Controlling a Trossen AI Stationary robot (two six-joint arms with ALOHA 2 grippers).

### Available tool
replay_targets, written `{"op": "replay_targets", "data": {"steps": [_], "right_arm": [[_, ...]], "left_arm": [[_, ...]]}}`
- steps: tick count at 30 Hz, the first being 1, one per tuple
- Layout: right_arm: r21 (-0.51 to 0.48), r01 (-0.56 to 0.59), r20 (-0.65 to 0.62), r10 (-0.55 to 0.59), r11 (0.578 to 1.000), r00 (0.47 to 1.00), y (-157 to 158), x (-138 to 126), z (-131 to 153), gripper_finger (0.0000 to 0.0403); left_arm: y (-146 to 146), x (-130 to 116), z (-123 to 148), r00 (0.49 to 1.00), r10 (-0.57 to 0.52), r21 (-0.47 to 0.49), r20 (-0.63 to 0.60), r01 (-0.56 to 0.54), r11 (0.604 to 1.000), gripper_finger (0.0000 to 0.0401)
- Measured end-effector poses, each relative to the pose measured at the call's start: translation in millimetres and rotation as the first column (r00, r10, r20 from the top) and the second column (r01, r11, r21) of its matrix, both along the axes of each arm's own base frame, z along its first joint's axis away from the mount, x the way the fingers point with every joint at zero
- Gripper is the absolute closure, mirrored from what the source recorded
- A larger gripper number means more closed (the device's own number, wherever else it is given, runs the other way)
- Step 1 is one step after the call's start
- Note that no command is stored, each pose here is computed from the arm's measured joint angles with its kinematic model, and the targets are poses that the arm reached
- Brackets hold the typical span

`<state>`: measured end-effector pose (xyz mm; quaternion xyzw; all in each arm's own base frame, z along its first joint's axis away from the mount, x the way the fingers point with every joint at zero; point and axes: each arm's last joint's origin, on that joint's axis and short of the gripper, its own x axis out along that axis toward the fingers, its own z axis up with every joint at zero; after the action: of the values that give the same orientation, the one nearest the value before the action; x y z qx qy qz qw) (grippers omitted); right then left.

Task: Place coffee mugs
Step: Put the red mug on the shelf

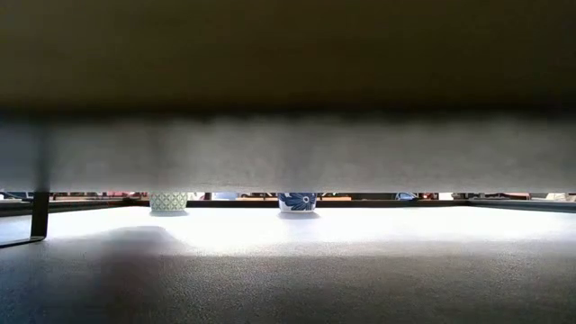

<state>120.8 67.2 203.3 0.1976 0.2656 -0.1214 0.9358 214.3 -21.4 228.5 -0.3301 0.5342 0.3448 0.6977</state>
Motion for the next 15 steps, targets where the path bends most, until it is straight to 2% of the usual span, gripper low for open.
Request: {"op": "replay_targets", "data": {"steps": [9,15], "right_arm": [[-0.001,-0.001,0.000,0.001,1.000,1.000,0.0,0.0,0.0,0.0335],[-0.001,-0.001,0.000,0.001,1.000,1.000,0.0,0.0,0.0,0.0335]], "left_arm": [[-7.7,29.4,25.2,0.994,-0.092,0.019,0.061,0.091,0.996,0.0395],[-35.5,65.3,46.5,0.958,-0.271,0.005,0.091,0.272,0.962,0.0396]]}}
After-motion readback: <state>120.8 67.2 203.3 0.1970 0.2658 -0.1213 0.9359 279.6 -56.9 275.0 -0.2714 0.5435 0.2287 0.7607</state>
